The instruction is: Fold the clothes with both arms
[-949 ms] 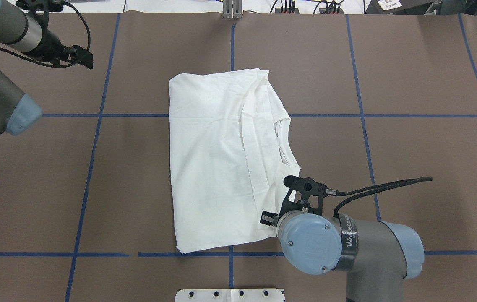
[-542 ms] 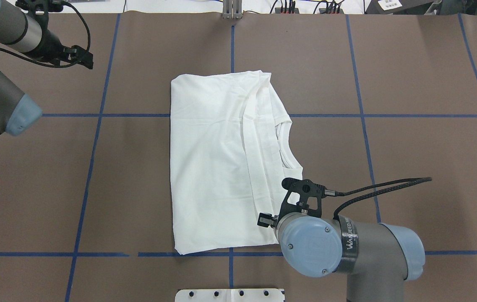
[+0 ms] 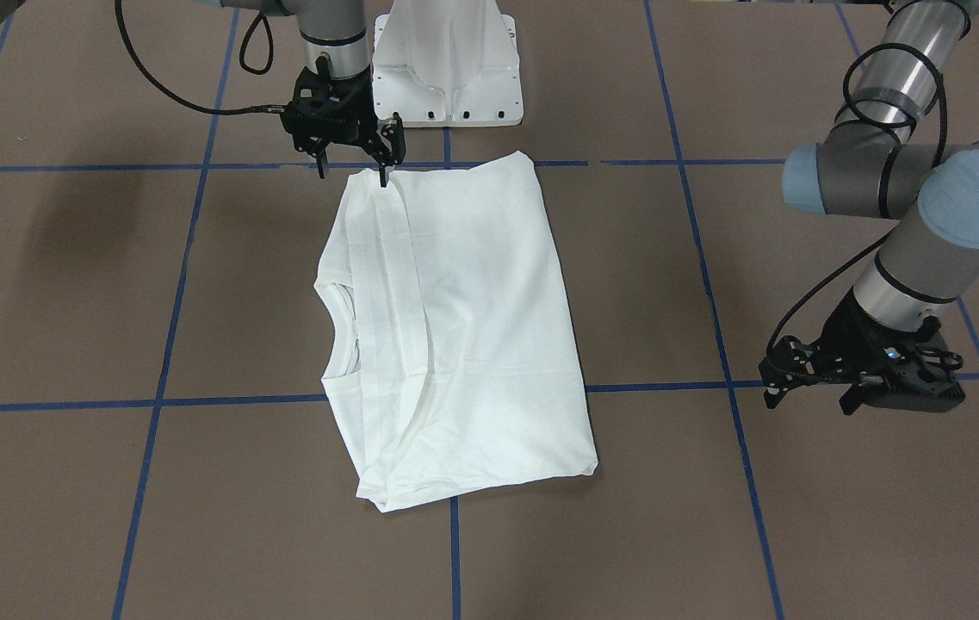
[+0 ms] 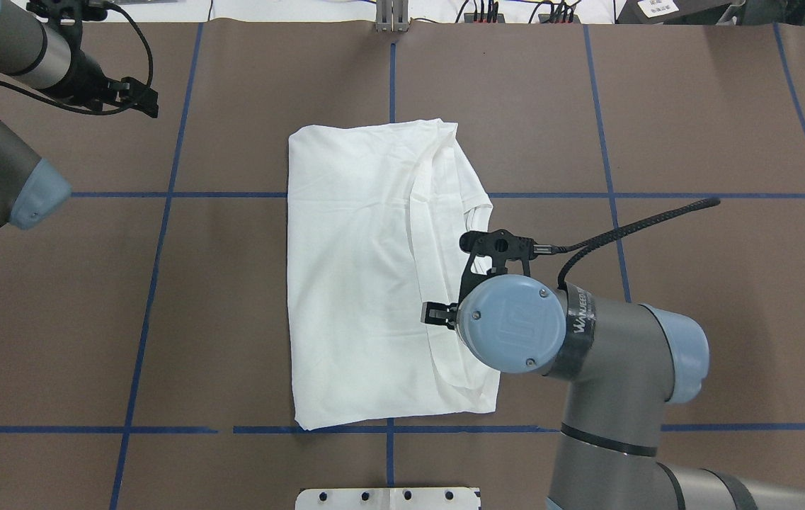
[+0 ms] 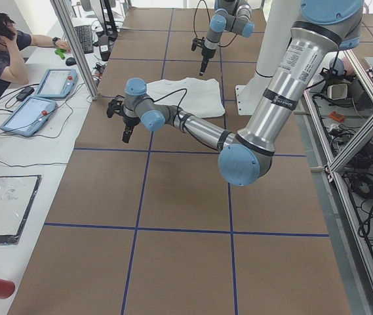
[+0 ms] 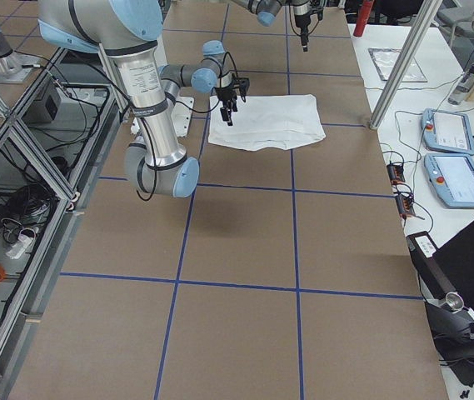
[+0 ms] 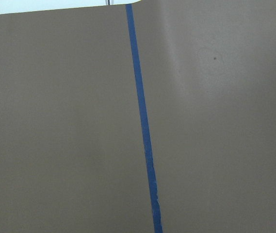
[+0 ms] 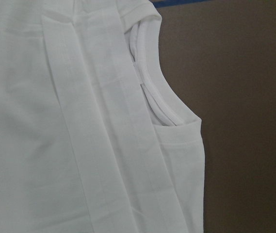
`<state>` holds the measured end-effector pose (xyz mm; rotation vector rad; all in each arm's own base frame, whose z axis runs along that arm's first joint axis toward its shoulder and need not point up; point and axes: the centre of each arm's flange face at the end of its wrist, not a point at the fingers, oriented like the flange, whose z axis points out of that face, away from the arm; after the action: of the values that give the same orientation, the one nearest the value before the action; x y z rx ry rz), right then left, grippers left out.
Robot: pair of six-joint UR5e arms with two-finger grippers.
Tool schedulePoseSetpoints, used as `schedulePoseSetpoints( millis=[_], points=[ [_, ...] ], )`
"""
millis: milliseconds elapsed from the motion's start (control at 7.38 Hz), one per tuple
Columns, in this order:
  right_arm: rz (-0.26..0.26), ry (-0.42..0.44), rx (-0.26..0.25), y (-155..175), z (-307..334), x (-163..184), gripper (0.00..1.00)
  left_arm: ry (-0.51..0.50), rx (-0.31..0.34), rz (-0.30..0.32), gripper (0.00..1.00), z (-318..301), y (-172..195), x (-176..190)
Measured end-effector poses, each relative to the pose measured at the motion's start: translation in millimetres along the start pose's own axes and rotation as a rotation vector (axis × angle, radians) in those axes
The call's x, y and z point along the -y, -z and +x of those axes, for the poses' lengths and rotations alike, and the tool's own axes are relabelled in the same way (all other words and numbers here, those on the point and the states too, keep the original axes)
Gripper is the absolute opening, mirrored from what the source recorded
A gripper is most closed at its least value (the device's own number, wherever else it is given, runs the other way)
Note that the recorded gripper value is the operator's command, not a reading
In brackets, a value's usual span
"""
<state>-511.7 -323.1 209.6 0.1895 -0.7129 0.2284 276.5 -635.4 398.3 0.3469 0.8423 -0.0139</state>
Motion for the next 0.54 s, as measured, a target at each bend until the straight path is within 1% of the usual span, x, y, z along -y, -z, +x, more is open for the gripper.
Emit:
schedulePoseSetpoints(
  millis=[136, 271, 407, 542],
  points=[
    [0.003, 0.048, -0.020, -8, -15, 14, 1.00, -0.001, -0.002, -0.001, 1.00, 1, 0, 0],
    [-0.024, 0.106, -0.036, -15, -24, 18, 1.00, -0.001, -0.003, -0.001, 1.00, 1, 0, 0],
    [-0.075, 0.176, -0.046, -20, -27, 15, 1.00, -0.002, -0.004, -0.002, 1.00, 2, 0, -1],
    [-0.129, 0.266, -0.050, -23, -28, 9, 0.99, -0.003, -0.005, -0.002, 1.00, 2, 0, -1]
  ],
)
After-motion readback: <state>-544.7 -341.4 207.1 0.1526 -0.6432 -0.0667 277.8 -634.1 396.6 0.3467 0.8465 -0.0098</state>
